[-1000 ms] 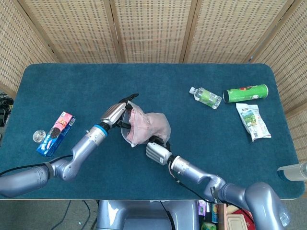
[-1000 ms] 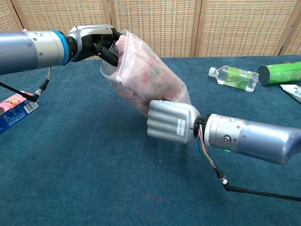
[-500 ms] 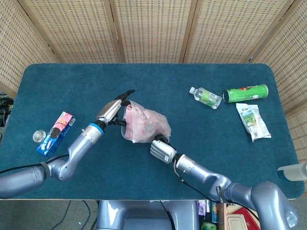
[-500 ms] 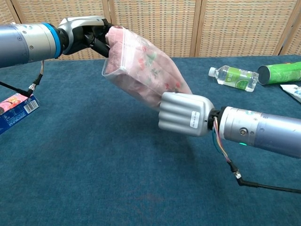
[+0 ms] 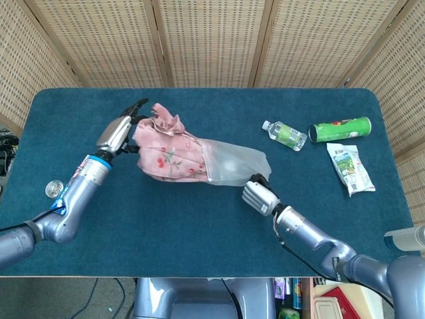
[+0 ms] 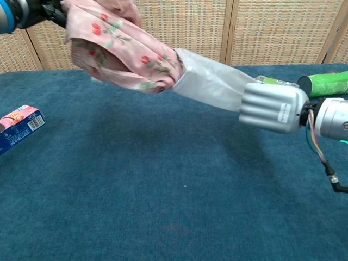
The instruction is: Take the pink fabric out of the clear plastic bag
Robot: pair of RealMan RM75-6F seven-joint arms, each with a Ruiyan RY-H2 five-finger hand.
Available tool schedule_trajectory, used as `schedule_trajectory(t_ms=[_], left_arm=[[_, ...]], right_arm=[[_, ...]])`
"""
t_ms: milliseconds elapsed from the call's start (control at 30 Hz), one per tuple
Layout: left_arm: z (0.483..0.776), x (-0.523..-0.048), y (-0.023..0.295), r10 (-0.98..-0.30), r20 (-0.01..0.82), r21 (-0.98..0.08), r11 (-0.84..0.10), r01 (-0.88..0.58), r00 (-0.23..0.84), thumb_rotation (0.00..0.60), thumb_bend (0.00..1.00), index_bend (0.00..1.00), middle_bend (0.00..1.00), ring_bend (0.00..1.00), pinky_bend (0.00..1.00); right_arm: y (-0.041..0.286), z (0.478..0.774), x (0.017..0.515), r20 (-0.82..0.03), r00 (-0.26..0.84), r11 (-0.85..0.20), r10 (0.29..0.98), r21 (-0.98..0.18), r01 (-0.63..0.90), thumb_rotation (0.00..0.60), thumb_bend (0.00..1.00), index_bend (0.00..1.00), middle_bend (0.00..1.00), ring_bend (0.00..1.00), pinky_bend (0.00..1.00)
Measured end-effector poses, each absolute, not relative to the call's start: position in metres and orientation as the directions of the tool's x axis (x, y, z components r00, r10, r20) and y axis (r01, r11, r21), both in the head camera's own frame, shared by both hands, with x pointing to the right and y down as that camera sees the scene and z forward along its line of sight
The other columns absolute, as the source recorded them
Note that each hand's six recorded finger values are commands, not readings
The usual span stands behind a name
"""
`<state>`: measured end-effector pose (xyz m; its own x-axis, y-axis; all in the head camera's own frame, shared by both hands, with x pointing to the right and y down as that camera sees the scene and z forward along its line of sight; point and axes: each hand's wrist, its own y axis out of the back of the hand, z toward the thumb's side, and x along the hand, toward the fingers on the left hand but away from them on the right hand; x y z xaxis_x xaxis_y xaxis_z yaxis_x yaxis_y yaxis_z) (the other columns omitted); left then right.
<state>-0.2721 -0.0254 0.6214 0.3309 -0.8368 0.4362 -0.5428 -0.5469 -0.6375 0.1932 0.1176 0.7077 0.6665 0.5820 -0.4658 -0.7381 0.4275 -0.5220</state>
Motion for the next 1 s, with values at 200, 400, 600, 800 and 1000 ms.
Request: schedule_trajectory(t_ms=[200, 400, 600, 800, 1000], left_arm=[[0.600, -0.350, -0.044, -0.892, 0.409, -0.724, -0.447, -0.525, 0.194, 0.600, 0.51, 0.71, 0.00, 0.00, 0.00], [0.589, -0.413, -0.051, -0.914, 0.398, -0.759, -0.375, -0.532, 0.077, 0.600, 0.51, 0.71, 0.00, 0.00, 0.00], [0.593, -0.438, -0.048, -0.912, 0.407, -0.763, -0.367, -0.533, 0.046, 0.600, 0.52, 0.69, 0.00, 0.00, 0.00], [0.607, -0.436, -0.041, -0.898, 0.436, -0.755, -0.402, -0.519, 0.061, 0.600, 0.14, 0.00, 0.00, 0.00, 0.00], [0.615, -0.439, -0.030, -0.872, 0.483, -0.790, -0.473, -0.391, 0.080, 0.600, 0.08, 0.00, 0.00, 0.00, 0.00]], right_arm=[[0.100, 0.703, 0.232, -0.476, 0.593, 0.386, 0.649, -0.466, -0.796, 0.600, 1.00, 1.00, 0.89, 0.80, 1.00], [0.093, 0.702, 0.256, -0.483, 0.543, 0.347, 0.687, -0.439, -0.829, 0.600, 1.00, 1.00, 0.89, 0.80, 1.00], [0.093, 0.702, 0.261, -0.473, 0.530, 0.321, 0.704, -0.453, -0.831, 0.600, 0.88, 0.96, 0.83, 0.80, 0.98], [0.093, 0.701, 0.263, -0.463, 0.525, 0.265, 0.714, -0.515, -0.815, 0.600, 0.00, 0.04, 0.04, 0.03, 0.04], [0.093, 0.697, 0.271, -0.465, 0.449, 0.095, 0.763, -0.607, -0.789, 0.600, 0.00, 0.00, 0.00, 0.00, 0.00]])
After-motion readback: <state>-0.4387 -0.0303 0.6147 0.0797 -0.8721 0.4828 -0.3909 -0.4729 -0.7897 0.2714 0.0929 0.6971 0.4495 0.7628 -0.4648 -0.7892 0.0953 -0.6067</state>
